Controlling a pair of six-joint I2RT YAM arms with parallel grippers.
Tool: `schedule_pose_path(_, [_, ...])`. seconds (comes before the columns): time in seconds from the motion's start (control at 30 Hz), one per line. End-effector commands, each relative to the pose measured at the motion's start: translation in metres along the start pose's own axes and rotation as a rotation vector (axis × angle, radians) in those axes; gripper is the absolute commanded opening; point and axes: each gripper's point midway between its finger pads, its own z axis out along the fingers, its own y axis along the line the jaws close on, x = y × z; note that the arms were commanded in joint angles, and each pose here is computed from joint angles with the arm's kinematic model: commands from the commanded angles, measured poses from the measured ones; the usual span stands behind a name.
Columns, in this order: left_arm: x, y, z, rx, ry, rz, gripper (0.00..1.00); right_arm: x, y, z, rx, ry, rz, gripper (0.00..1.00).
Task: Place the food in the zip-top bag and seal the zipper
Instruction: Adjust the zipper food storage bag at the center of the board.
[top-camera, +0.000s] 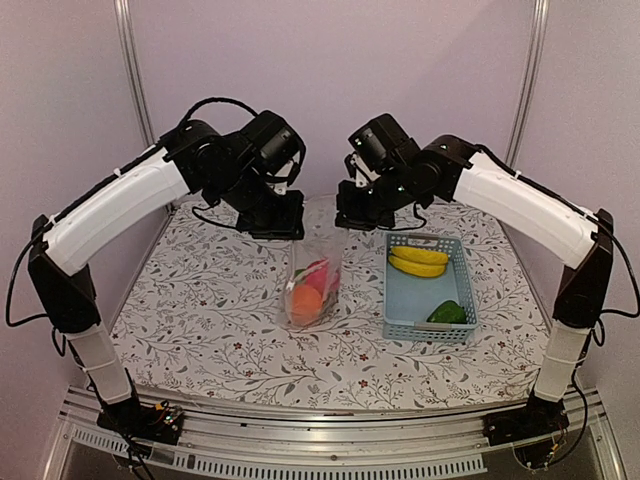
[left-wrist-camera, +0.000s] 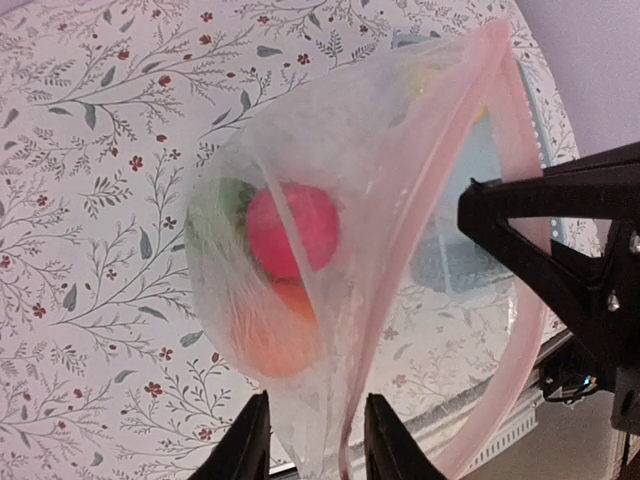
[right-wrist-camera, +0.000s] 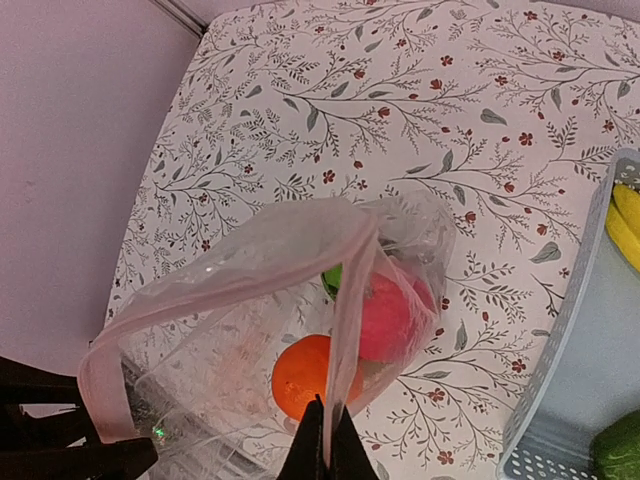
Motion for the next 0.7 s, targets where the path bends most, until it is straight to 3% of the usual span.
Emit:
schedule_pose_path(0.0, [0.007,0.009,0.004,-0.051,0.006,-0.013,0.27,-0.008,0.004,-0.028,-0.024,-0.041,0.022,0.0])
schedule_pose_path(0.2, [0.001,-0.003,0.011,0.001,-0.017,0.01,0.06,-0.005,0.004,-0.027,-0.042,-0.037,0.026,0.01])
schedule_pose_path(0.27, [-0.005,-0.01,0.009,0.038,-0.046,0.015,0.0,-0.005,0.007,-0.029,-0.075,-0.017,0.026,0.12])
schedule_pose_path(0.37, [-0.012,-0.012,0.008,0.053,-0.08,0.022,0.0,-0.003,0.007,-0.039,-0.125,0.021,0.035,0.34])
schedule_pose_path(0.5, [-0.02,-0.012,0.006,0.061,-0.105,0.033,0.0,-0.023,-0.017,-0.086,-0.146,-0.025,0.09,0.52])
schedule_pose_path(0.67, [-0.024,-0.015,0.004,0.088,-0.113,0.048,0.0,-0.038,-0.084,-0.101,-0.011,-0.117,0.139,0.53])
